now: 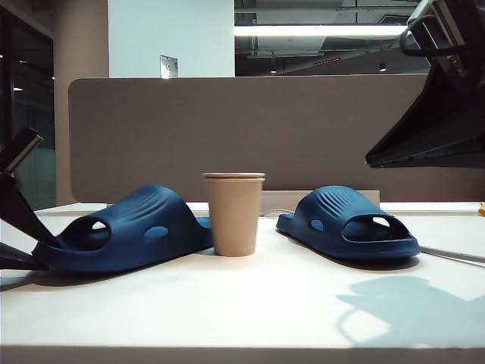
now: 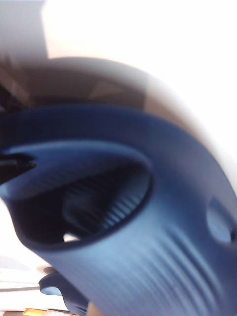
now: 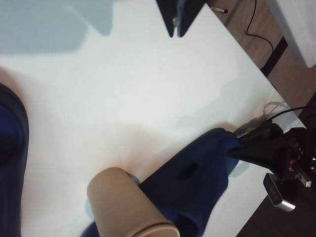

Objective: Interlock the pair of blue slippers on the table with their fronts facing up.

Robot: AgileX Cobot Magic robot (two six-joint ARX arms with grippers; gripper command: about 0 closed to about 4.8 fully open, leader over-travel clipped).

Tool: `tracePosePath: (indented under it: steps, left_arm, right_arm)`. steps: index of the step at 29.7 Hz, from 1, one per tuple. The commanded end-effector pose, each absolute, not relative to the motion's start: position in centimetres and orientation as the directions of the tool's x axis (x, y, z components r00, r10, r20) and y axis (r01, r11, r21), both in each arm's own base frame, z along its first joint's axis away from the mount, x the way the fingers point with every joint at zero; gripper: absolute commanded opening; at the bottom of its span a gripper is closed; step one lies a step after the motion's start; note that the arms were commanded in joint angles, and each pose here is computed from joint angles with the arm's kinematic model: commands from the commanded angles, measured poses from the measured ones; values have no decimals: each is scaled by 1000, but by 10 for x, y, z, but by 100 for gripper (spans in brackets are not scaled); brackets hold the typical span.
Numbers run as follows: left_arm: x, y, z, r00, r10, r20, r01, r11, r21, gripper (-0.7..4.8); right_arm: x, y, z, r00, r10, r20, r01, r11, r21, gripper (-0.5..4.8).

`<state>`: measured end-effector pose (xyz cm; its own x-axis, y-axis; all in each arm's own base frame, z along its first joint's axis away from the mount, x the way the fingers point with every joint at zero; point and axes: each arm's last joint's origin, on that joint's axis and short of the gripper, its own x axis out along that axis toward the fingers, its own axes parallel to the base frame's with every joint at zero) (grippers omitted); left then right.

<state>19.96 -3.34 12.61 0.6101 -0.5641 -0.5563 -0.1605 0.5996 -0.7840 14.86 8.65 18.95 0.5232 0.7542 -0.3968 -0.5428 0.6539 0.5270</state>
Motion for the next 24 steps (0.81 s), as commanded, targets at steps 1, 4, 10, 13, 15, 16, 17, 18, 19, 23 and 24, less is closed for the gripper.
tracePosePath:
  steps: [1,4,10,13,15,16,17,18,19,23,24]
  left_arm:
    - [193,-32,116,566,-547,-616,-236,609,-757,85]
    - [193,-32,116,569,-548,-613,-241,602,-761,54]
    - [194,-32,117,581,-545,-605,-233,601,-765,52]
    - [196,-32,118,602,-528,-599,-231,603,-763,52]
    - [197,-32,120,618,-522,-588,-232,593,-771,52]
    - [199,-32,121,628,-519,-580,-226,591,-774,51]
    - [200,-32,123,637,-514,-574,-219,594,-774,51]
    - [202,-32,125,643,-510,-571,-216,595,-774,49]
    - [205,-32,127,650,-508,-565,-209,595,-776,48]
    - [215,-32,140,681,-498,-538,-176,601,-779,46]
    - [219,-33,144,688,-495,-532,-167,605,-778,45]
  right_arm:
    - [150,87,193,530,760,-377,-557,647,520,-1]
    - [150,87,193,530,760,-377,-557,647,520,-1]
    - [150,87,193,531,759,-377,-557,648,520,-1]
    - [150,87,193,534,757,-378,-555,650,518,-1]
    - [150,87,193,534,756,-378,-554,651,518,-1]
    - [150,87,193,536,755,-378,-553,652,518,-1]
    - [150,87,193,536,755,-379,-554,653,517,-1]
    - [150,87,193,536,755,-379,-554,653,517,-1]
    - [150,87,193,536,754,-379,-553,653,517,-1]
    - [150,86,192,557,735,-387,-537,674,508,-1]
    - [150,86,192,567,724,-392,-527,685,503,-1]
